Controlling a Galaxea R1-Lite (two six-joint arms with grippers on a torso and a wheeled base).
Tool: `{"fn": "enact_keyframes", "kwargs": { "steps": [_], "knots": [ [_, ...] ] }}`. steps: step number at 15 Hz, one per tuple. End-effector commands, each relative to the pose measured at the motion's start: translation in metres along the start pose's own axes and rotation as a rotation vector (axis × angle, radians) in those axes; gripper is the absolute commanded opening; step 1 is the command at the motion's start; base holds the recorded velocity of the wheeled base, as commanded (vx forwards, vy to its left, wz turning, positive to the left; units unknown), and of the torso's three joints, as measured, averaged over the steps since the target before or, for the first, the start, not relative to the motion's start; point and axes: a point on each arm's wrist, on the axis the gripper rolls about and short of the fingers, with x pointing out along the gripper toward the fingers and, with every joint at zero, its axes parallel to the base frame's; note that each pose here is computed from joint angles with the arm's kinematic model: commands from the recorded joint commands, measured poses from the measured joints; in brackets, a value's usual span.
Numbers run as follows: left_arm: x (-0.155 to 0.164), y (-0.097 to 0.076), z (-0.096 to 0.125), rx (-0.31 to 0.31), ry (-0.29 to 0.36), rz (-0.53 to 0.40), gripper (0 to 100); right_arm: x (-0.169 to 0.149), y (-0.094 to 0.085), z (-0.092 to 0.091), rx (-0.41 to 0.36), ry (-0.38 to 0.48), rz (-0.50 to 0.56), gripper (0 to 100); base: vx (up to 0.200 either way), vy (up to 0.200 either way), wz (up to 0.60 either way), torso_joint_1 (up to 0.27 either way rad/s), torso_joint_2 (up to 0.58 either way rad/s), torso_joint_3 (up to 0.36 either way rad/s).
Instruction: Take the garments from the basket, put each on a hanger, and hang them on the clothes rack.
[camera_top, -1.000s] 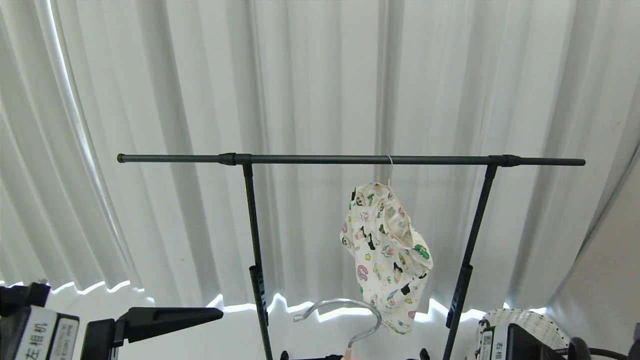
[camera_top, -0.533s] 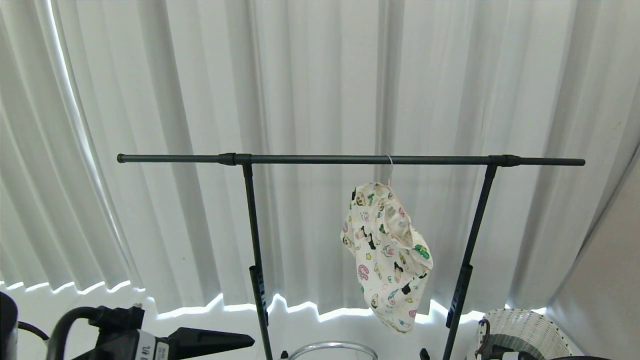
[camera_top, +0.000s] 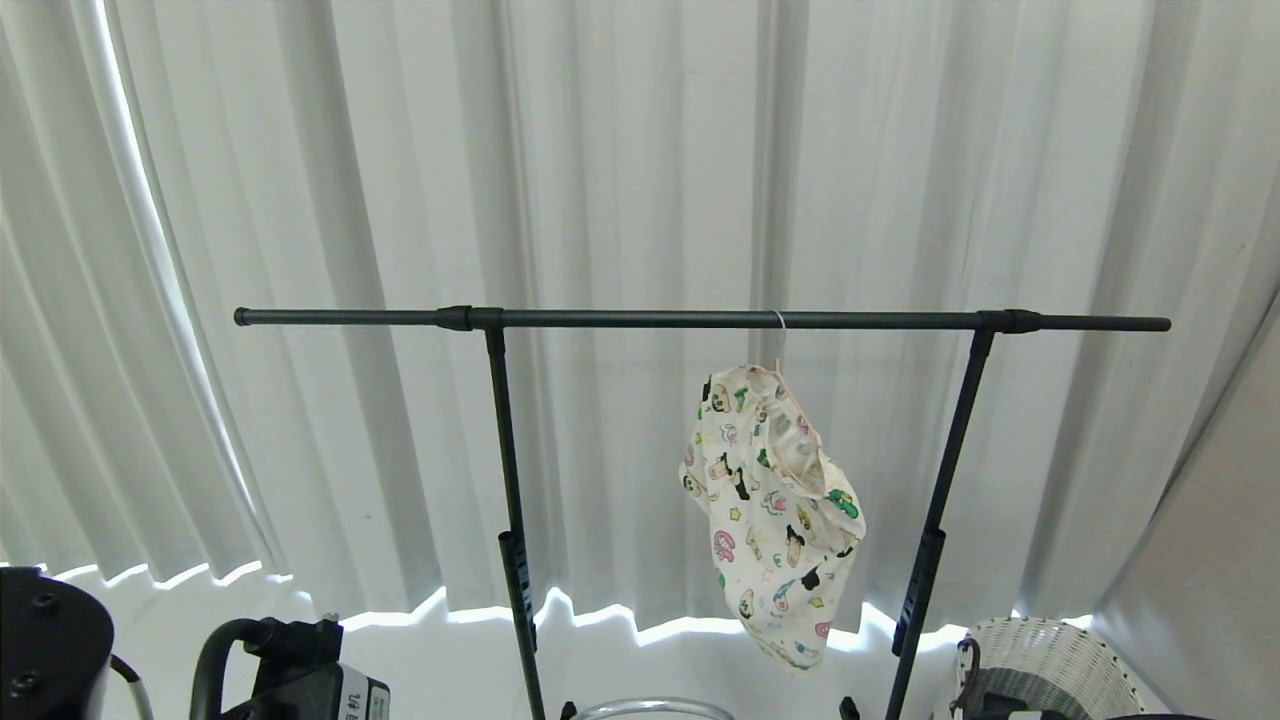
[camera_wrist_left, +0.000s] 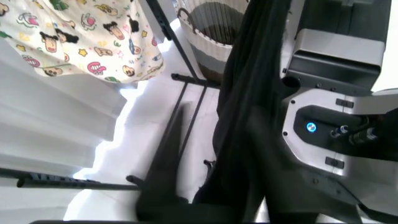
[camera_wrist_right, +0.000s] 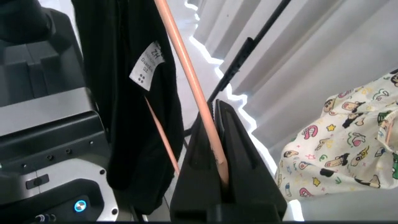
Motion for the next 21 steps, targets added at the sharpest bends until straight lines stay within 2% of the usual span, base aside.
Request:
{"fn": "enact_keyframes", "kwargs": {
  "steps": [1, 4, 5, 7, 10, 11, 12, 13, 14, 16, 17, 18, 21],
  "knots": [
    [0.001, 0.0, -0.001, -0.002, 0.004, -0.002, 0, 0.001, 0.0, 0.0, 0.002, -0.006, 0.0, 0, 0.0, 0.0, 0.0, 0.0, 0.0, 0.0],
    [0.001, 0.0, -0.001, -0.002, 0.005, -0.001, 0, 0.0, 0.0, 0.0, 0.002, -0.009, -0.003, 0, 0.0, 0.0, 0.0, 0.0, 0.0, 0.0],
    [0.001, 0.0, -0.001, -0.002, 0.005, 0.001, 0, 0.0, 0.0, 0.001, 0.003, -0.011, -0.003, 100, 0.0, 0.0, 0.0, 0.0, 0.0, 0.0],
    [0.001, 0.001, -0.003, -0.008, 0.023, 0.033, 0, 0.0, 0.0, 0.0, 0.002, -0.01, -0.006, 100, 0.0, 0.0, 0.0, 0.0, 0.0, 0.0],
    [-0.001, 0.003, -0.012, -0.018, 0.094, 0.196, 0, -0.001, -0.004, 0.0, 0.011, -0.004, -0.087, 100, 0.0, 0.0, 0.0, 0.0, 0.0, 0.0],
    [-0.003, 0.005, -0.013, -0.019, 0.117, 0.282, 0, -0.001, -0.007, -0.004, 0.016, 0.013, -0.134, 100, 0.0, 0.0, 0.0, 0.0, 0.0, 0.0],
    [-0.004, 0.006, -0.014, -0.021, 0.125, 0.311, 0, -0.002, -0.009, -0.006, 0.017, 0.02, -0.144, 100, 0.0, 0.0, 0.0, 0.0, 0.0, 0.0],
    [-0.008, 0.01, -0.014, -0.036, 0.128, 0.38, 0, -0.004, -0.014, -0.012, 0.025, 0.038, -0.172, 100, 0.0, 0.0, 0.0, 0.0, 0.0, 0.0],
    [-0.01, 0.011, -0.014, -0.041, 0.125, 0.396, 0, -0.005, -0.016, -0.013, 0.028, 0.042, -0.18, 100, 0.0, 0.0, 0.0, 0.0, 0.0, 0.0],
    [-0.017, 0.024, -0.003, -0.068, 0.066, 0.491, 0, -0.006, -0.019, -0.018, 0.054, 0.055, -0.194, 100, 0.0, 0.0, 0.0, 0.0, 0.0, 0.0],
    [-0.021, 0.034, 0.012, -0.068, -0.001, 0.544, 0, -0.001, -0.018, -0.019, 0.1, 0.066, -0.19, 100, 0.0, 0.0, 0.0, 0.0, 0.0, 0.0],
    [-0.023, 0.042, 0.023, -0.071, -0.035, 0.58, 0, 0.005, -0.017, -0.021, 0.136, 0.085, -0.19, 100, 0.0, 0.0, 0.0, 0.0, 0.0, 0.0],
    [-0.028, 0.055, 0.05, -0.063, -0.112, 0.625, 0, 0.037, -0.015, -0.009, 0.244, 0.08, -0.195, 100, 0.0, 0.0, 0.0, 0.0, 0.0, 0.0]
  ]
}}
